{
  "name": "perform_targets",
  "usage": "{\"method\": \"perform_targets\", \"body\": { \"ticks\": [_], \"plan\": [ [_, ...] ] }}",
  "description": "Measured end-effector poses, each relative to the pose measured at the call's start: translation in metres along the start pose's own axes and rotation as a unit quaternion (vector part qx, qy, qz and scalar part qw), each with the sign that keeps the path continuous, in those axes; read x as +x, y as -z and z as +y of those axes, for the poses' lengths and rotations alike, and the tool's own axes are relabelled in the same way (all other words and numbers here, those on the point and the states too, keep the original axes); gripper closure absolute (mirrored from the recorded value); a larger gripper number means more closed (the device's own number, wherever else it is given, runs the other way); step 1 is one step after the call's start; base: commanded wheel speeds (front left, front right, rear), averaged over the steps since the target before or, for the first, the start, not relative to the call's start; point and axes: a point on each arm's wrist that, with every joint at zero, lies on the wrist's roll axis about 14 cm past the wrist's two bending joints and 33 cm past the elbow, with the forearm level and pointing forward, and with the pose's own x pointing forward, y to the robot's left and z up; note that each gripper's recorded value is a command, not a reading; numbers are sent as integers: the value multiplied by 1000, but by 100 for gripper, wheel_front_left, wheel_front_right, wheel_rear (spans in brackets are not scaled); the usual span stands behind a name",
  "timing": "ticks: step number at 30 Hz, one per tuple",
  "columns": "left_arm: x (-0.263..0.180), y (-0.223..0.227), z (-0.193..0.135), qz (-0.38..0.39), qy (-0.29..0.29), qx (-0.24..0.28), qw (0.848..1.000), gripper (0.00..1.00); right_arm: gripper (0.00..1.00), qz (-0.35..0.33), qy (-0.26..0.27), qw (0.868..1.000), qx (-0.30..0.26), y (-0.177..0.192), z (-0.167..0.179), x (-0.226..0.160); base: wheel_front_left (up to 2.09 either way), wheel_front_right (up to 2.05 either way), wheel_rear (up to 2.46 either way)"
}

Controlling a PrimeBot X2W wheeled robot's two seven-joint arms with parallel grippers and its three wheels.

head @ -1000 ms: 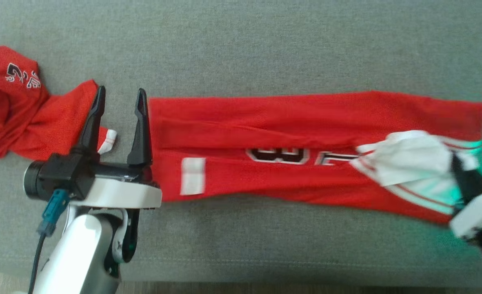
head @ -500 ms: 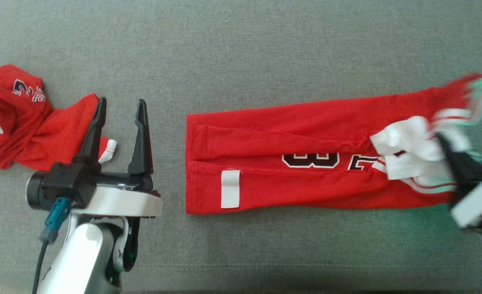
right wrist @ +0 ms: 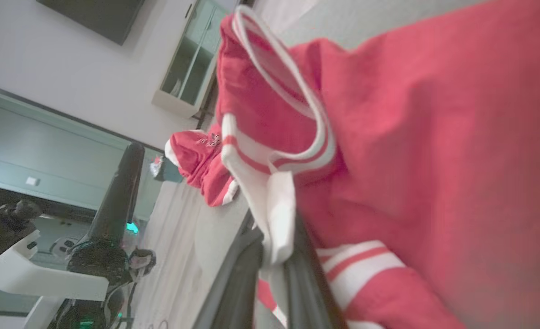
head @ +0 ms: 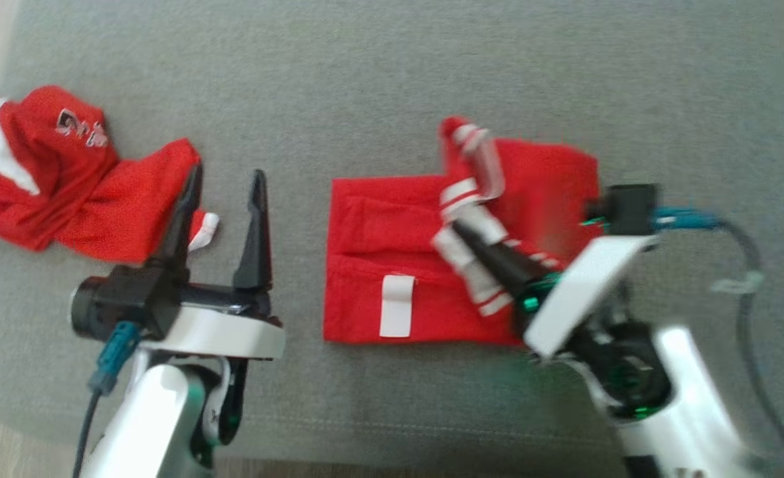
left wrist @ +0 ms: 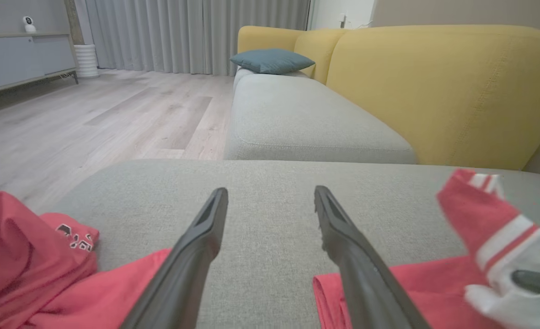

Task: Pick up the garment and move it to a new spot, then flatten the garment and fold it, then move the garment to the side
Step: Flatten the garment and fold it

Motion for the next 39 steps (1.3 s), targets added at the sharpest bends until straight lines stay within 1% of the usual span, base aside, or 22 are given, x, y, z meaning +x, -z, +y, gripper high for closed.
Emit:
{"method": "perform_targets", "body": {
  "ticks": [3, 6, 9, 10, 11, 14, 17, 19, 21, 23, 26, 27, 28, 29, 33, 34, 36, 39],
  "plan": [
    [0, 4, 2, 6, -6, -2, 1000, 0, 100, 28, -31, 999, 19, 24, 12, 23, 0, 0, 0],
    [0, 7, 7, 11, -11, 0, 1000, 0, 100, 39, -42, 998, 31, 37, 15, 38, 0, 0, 0],
    [-1, 11, 10, 17, -17, 1, 1000, 0, 100, 36, -44, 998, 31, 42, 15, 49, 0, 0, 0],
    [-1, 12, 10, 18, -18, 0, 1000, 0, 57, 34, -46, 998, 32, 42, 15, 51, 0, 0, 0],
    [-1, 12, 10, 17, -19, -1, 1000, 0, 0, 32, -47, 998, 31, 43, 16, 53, 0, 0, 0],
    [0, 11, 9, 16, -18, -4, 1000, 0, 0, 5, -52, 999, 13, 36, 21, 56, 0, 0, 0],
    [1, 10, 6, 13, -12, -5, 1000, 0, 0, -52, -52, 997, -18, 13, 25, 56, 0, 0, 0],
    [1, 7, 4, 10, -11, -5, 1000, 0, 0, -94, -55, 993, -35, -5, 30, 52, 0, 0, 0],
    [2, 5, 3, 7, -8, -6, 1000, 0, 0, -143, -49, 986, -73, -26, 32, 45, 0, 0, 0],
    [3, 4, 0, 4, -4, -7, 1000, 0, 0, -188, -35, 975, -110, -48, 28, 33, 0, 0, 0],
    [5, 2, -3, 0, 1, -9, 1000, 0, 0, -253, 1, 953, -164, -86, 14, 5, 0, 0, 0],
    [6, 1, -4, -1, 2, -9, 1000, 0, 0, -270, 19, 944, -188, -97, 7, -6, 0, 0, 0],
    [7, 1, -6, -2, 4, -10, 1000, 0, 0, -304, 55, 927, -213, -117, -8, -31, 0, 0, 0],
    [7, 0, -6, -2, 6, -9, 1000, 0, 0, -313, 77, 918, -230, -122, -16, -44, 0, 0, 0],
    [9, 0, -9, -4, 12, -6, 1000, 0, 0, -329, 170, 895, -249, -122, -56, -94, 0, 0, 0],
    [9, 0, -9, -4, 12, -6, 1000, 0, 0, -329, 170, 895, -249, -122, -56, -94, 0, 0, 0],
    [10, -2, -11, -6, 15, -5, 1000, 0, 0, -330, 211, 884, -255, -118, -71, -118, 0, 0, 0],
    [9, -3, -9, -7, 15, -1, 1000, 0, 0, -328, 254, 871, -263, -111, -82, -146, 0, 0, 0]
  ]
}}
